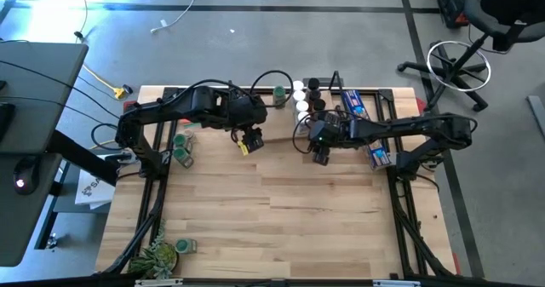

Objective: Shelf spices
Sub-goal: Move the right brown seasoning bottle to the center of the table

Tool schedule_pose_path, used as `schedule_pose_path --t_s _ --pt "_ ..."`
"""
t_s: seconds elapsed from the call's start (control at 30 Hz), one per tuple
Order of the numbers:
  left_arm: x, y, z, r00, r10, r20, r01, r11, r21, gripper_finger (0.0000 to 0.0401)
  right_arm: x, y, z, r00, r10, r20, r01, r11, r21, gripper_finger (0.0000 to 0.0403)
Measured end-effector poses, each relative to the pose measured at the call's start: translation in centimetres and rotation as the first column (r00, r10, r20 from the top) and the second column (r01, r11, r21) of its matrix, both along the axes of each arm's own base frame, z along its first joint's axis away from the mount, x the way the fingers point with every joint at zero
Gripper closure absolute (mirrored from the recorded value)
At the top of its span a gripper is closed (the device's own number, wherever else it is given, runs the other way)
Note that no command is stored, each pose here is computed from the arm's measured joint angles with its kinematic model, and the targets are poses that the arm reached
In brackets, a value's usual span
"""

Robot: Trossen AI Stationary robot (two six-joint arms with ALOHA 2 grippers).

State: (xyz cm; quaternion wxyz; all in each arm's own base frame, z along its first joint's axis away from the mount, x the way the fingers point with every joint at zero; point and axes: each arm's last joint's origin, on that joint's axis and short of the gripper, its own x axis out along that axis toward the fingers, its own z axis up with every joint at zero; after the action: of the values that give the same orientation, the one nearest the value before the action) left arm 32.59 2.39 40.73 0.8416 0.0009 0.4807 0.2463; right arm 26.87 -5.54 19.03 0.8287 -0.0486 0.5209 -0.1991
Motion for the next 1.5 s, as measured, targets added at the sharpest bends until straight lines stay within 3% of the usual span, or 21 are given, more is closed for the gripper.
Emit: schedule_pose_path --t_s 0.23,0.37,0.6,0.83,1.5 --pt "0.0 0.0 0.0 1.000 0.010 -0.004 -0.010 1.000 0.018 0.0126 0.1 0.9 1.4 0.999 0.040 0.020 -0.040 0.999 0.000 0.0206" --pt "0.0 0.1 0.0 1.000 0.013 -0.005 -0.013 1.000 0.025 0.0126 -0.8 1.3 2.1 0.996 0.088 -0.031 -0.089 0.995 -0.043 0.0206" --pt "0.0 0.1 0.0 1.000 0.013 -0.005 -0.013 1.000 0.024 0.0126 -2.0 0.4 0.4 0.986 0.091 -0.142 -0.100 0.993 -0.059 0.0206" --pt "-0.1 0.1 0.0 1.000 0.013 -0.009 -0.013 1.000 0.024 0.0126 -1.7 -0.3 0.3 0.983 0.140 -0.117 -0.151 0.985 -0.089 0.0206" --pt "-0.1 0.1 0.0 1.000 0.004 -0.013 -0.004 1.000 0.027 0.0126 -2.5 -0.6 -1.5 0.986 0.150 -0.071 -0.150 0.989 0.006 0.0206"
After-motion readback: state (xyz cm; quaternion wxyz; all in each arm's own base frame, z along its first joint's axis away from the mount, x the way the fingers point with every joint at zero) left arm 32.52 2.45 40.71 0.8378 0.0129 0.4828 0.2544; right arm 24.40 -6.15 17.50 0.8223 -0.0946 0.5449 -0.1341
